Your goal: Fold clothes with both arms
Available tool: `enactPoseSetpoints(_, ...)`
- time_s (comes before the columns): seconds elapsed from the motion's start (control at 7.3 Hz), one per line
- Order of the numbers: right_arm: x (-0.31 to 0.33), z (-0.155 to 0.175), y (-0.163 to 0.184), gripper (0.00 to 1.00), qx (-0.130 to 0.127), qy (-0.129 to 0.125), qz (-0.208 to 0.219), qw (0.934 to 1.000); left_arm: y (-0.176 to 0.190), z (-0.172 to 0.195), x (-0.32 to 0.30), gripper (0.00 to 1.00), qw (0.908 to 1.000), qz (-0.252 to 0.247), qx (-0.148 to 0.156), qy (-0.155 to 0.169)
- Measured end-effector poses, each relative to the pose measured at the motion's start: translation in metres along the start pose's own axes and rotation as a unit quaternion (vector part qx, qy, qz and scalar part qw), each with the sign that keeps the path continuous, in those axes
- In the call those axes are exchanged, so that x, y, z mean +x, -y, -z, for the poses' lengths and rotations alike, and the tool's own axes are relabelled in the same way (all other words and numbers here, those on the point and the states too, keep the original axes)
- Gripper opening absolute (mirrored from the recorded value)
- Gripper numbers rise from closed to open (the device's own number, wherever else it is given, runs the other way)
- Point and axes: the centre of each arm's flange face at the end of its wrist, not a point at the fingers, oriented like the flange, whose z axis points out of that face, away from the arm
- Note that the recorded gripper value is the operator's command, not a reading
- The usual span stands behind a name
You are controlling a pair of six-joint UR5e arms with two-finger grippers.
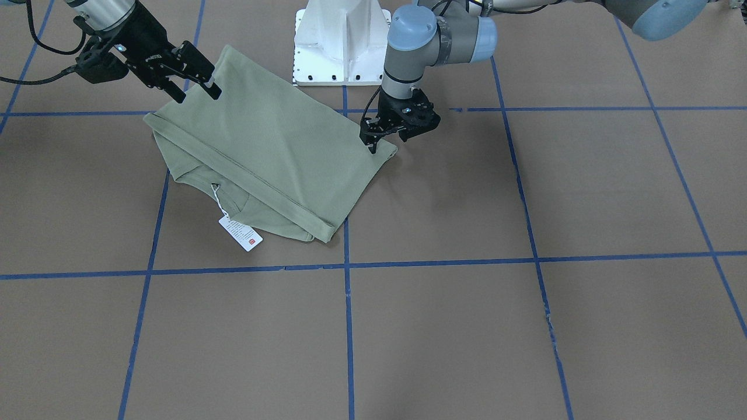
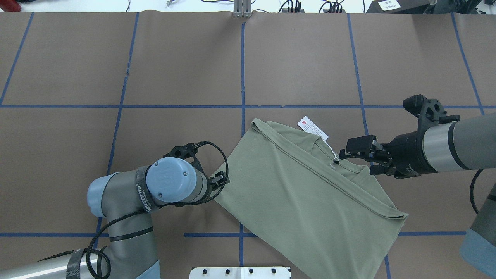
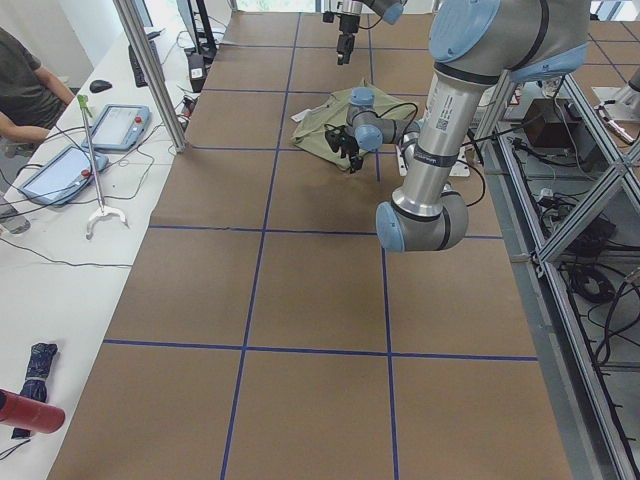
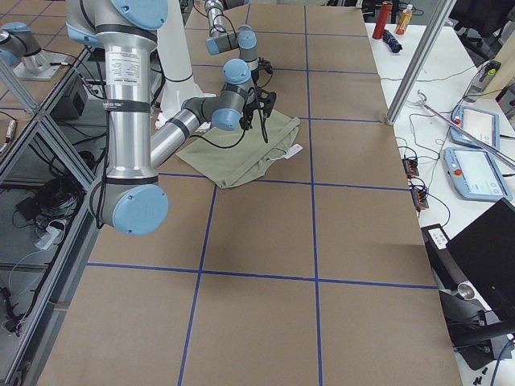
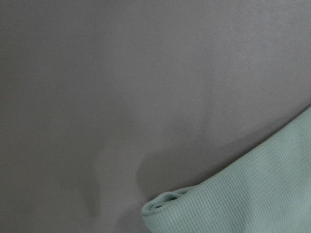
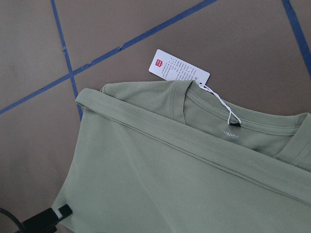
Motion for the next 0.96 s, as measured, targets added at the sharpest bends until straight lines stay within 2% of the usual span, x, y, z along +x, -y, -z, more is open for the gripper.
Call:
enactPoseSetpoints(0.14,0.000,-0.001,0.001,1.00,0.001,0.000,0.000,1.0000,0.000,0.001,0.001,0.18,1.0000,0.000,-0.001,-0.001)
enactPoseSetpoints(0.27,0.000,-0.001,0.002,1.00,0.001,0.000,-0.001,1.0000,-0.001,0.001,0.002,0.00,1.0000,-0.001,-0.002,-0.002)
enactPoseSetpoints(0.68,0.001,0.001,0.007,1.00,0.007,0.000,-0.003,1.0000,-0.001,0.006,0.004,0.00,0.9999,-0.006,-0.003,-0.011)
enactPoseSetpoints(0.96,0.002,0.001,0.010,1.00,0.012,-0.002,-0.006,0.9999,0.027,0.019,0.011,0.00,0.9997,0.000,0.013,-0.023)
